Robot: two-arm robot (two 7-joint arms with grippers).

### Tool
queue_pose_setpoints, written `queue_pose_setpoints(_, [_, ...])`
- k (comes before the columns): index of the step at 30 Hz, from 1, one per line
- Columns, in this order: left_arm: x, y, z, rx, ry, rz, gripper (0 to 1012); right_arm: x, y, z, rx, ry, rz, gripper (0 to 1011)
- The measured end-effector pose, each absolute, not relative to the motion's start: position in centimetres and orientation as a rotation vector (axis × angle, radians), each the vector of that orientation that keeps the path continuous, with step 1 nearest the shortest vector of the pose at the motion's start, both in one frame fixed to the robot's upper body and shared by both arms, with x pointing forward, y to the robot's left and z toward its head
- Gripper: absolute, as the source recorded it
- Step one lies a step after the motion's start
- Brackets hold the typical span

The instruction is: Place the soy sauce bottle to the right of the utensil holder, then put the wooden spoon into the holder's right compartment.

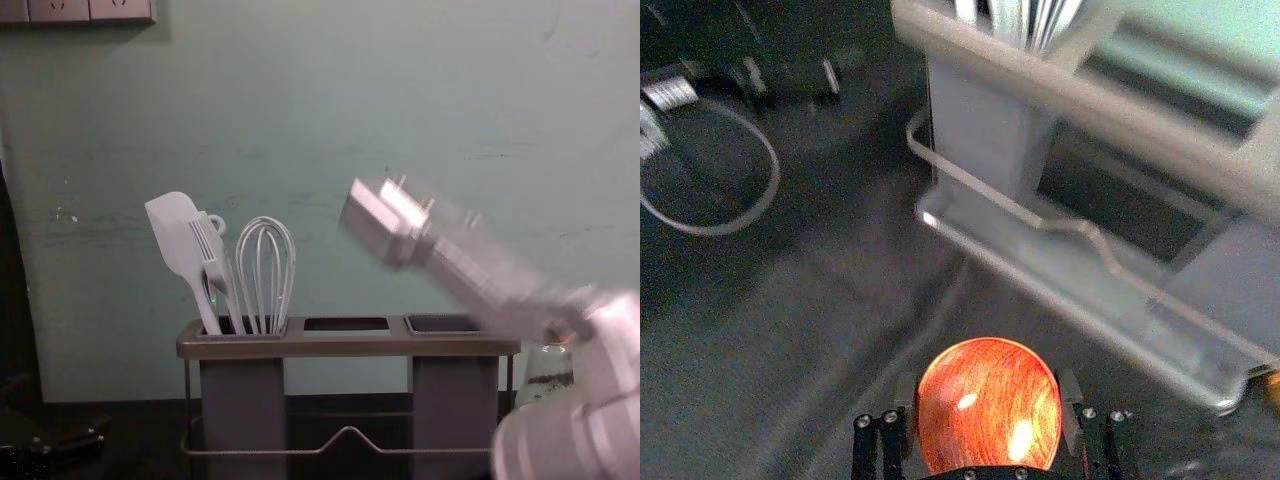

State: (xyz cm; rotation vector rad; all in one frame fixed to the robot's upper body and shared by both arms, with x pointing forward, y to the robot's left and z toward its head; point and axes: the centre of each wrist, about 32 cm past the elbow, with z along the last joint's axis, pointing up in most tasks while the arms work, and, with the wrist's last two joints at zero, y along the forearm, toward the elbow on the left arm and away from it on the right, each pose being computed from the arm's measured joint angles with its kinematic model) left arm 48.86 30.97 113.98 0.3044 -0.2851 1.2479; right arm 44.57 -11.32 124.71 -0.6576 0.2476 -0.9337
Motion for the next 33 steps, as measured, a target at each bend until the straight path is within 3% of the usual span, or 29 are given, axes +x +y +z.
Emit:
queue_pose_setpoints(12, [48.9,31.0,114.0,0.304,-0.285,1.248,1000,39.9,-13.8,126.0,-0.496,0.009,-0.986,837])
queue_pose_setpoints(24, [48.9,31.0,114.0,0.304,-0.285,1.248,1000,36.6,-17.2,123.9,-0.259,-0.159,-1.059,838])
queue_pose_setpoints(33, [48.9,31.0,114.0,0.305,-0.285,1.248,1000,35.7,-19.5,122.3,-0.051,-0.241,-1.058,837])
